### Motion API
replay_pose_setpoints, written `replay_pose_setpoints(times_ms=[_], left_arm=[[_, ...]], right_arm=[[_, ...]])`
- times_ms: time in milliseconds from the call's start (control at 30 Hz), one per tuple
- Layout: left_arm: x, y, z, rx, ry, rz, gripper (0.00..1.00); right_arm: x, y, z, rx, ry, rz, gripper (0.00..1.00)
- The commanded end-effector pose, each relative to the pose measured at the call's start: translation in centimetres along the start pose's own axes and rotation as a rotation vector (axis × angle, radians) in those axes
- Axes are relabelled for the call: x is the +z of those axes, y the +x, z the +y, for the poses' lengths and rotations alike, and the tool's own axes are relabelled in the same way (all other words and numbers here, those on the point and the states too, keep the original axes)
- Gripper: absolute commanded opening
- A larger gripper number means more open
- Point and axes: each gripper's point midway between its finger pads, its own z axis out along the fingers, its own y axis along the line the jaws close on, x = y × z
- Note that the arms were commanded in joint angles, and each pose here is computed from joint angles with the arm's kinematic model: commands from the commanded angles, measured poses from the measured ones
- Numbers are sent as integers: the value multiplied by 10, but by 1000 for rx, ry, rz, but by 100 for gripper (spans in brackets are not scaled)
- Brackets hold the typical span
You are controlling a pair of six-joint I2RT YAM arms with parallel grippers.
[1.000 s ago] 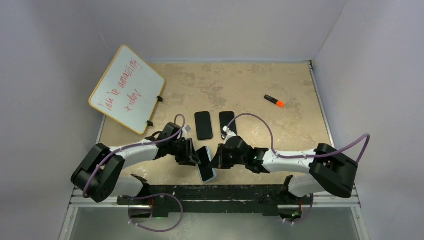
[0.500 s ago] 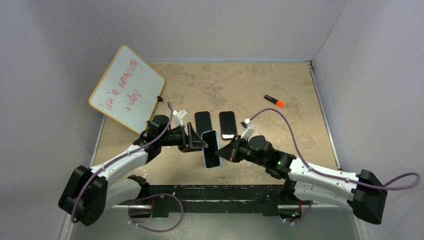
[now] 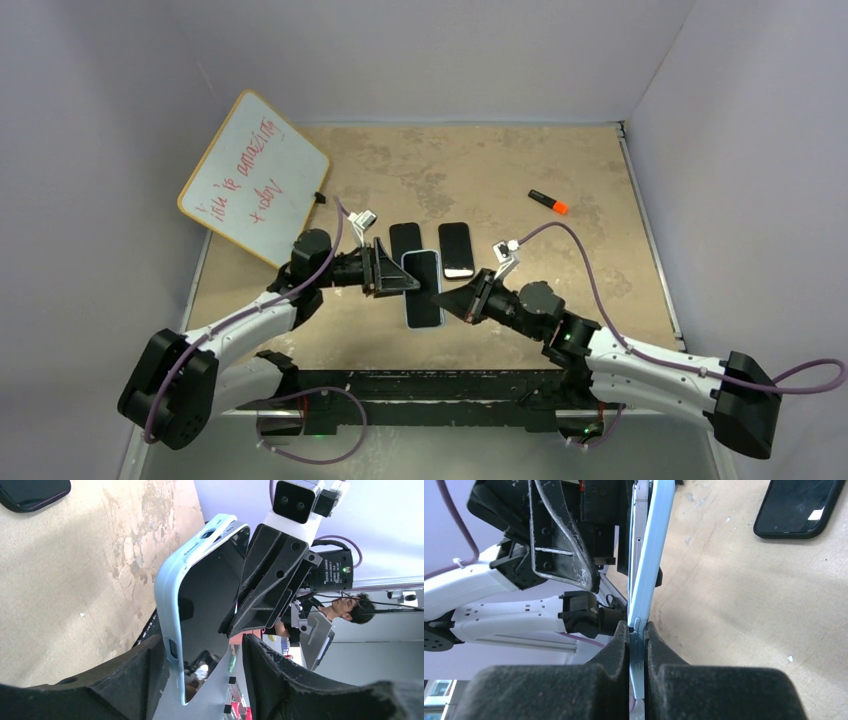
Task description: Put the phone into the phone case
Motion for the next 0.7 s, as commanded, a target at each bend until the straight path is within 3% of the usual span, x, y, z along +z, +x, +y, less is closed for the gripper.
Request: replay_pose_setpoints(times_ms=[0,333,433,500,567,667], left_arm=[[-1,1,-12,16,83,-6,57],[-1,3,-16,-2,124,-7,26],[-2,5,-20,-12,154,-6,27],[-2,5,-22,-22,174,-8,36],[-1,5,-23,-27,184,-8,39],[-2,4,-31,-23,218,-16,30]], right_arm=[[-2,-24,45,21,-194,-98,0],[1,-17,38,41,-175,-68,1],[0,-15,35,54,-176,-68,1],[2,-15,34,56,-176,-70,0],[4,-14,39,46,-196,-60,0],[7,-16,43,34,-203,-54,0]])
